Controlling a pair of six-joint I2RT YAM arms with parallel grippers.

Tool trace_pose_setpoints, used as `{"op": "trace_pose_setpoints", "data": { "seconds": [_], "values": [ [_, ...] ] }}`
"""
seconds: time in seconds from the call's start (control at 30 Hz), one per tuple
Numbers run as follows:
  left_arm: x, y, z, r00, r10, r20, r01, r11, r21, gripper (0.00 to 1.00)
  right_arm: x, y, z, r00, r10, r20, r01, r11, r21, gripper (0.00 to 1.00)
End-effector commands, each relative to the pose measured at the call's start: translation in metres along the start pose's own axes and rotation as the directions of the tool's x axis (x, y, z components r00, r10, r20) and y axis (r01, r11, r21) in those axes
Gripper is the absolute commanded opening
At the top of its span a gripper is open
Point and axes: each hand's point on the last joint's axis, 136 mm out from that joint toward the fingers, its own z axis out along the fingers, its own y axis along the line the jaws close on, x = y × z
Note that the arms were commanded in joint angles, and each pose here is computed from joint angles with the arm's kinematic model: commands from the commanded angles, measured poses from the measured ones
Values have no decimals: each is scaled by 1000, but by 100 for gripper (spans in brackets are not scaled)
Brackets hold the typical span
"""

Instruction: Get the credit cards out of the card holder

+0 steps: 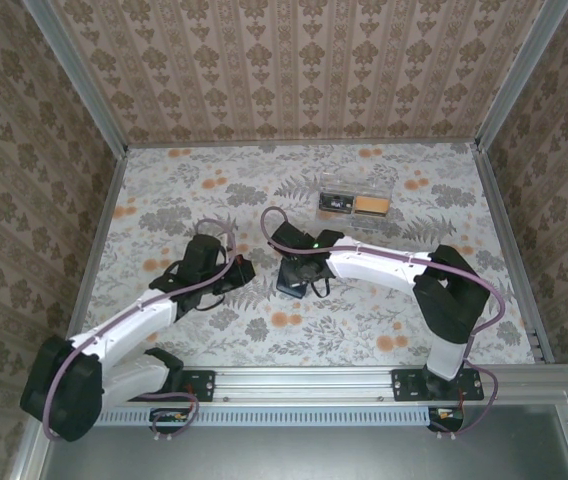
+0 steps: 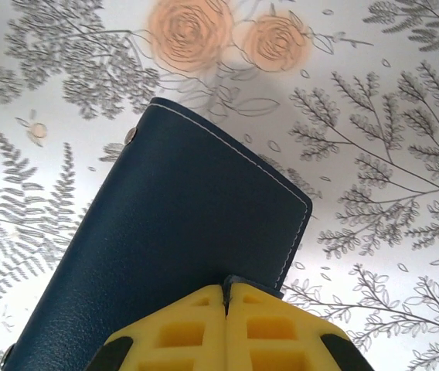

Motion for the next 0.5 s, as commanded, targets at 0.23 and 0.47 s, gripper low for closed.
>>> {"op": "trace_pose_setpoints", "data": {
  "seconds": [0.23,0.47],
  "values": [
    [21,-31,35,993,-47,-104,61,989,135,0,5,12,12,1000,-4,-20,3,999,-34,0],
    [37,-28,54,985,-69,-160,92,986,140,0,9,15,20,999,-4,-36,2,999,-35,0]
  ]
}}
